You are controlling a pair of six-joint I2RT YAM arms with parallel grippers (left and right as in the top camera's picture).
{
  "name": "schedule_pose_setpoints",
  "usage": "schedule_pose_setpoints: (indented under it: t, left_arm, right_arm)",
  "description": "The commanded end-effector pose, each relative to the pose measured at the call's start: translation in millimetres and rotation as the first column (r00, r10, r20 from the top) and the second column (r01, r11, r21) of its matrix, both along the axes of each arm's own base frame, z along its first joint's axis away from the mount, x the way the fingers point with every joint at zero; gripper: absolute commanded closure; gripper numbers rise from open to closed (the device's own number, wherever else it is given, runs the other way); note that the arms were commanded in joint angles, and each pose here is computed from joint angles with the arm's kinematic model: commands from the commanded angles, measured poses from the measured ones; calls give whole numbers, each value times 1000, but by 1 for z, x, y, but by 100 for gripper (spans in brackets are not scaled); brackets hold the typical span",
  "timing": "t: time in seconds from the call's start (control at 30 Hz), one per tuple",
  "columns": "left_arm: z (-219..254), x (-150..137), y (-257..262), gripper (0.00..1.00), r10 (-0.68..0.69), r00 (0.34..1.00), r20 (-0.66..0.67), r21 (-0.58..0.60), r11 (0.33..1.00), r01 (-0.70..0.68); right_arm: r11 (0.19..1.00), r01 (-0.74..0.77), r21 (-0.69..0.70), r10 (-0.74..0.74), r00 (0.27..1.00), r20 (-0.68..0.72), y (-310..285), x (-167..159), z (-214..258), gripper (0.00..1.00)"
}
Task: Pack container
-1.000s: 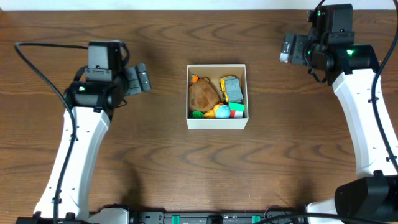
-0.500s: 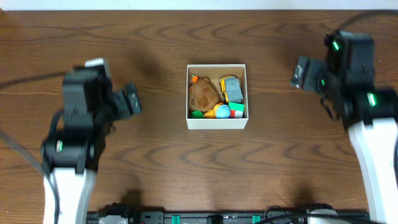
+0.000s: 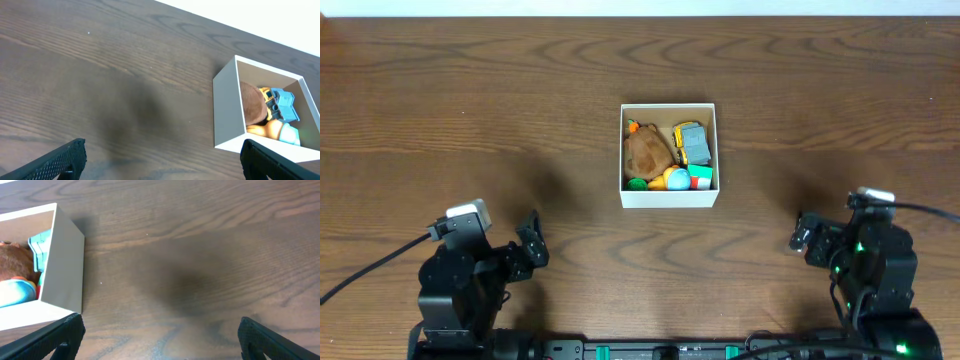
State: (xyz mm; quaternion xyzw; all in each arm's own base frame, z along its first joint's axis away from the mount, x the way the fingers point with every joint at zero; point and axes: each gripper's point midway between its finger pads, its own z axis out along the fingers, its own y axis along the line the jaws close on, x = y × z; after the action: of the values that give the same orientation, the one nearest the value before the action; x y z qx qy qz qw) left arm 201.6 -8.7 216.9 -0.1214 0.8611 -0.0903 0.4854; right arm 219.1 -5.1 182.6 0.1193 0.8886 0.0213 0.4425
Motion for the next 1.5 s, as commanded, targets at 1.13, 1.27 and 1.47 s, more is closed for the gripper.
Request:
schedule_pose_setpoints:
  t: [1.13,1.27,1.47]
  left_arm:
    - [-2,0,-1,2,3,1000,-1,-22,1000,-3]
    - [-2,0,-1,2,4,1000,-1,-22,1000,-4]
    - [-2,0,-1,2,3,1000,-1,-22,1000,-3]
  right_arm:
    - [996,-87,-23,90,962,258,10,-4,-21,1]
    - [995,-99,-27,102,919,381,13,5,-18,1]
    - [989,-114,-92,145,847,512,17,21,-10,1]
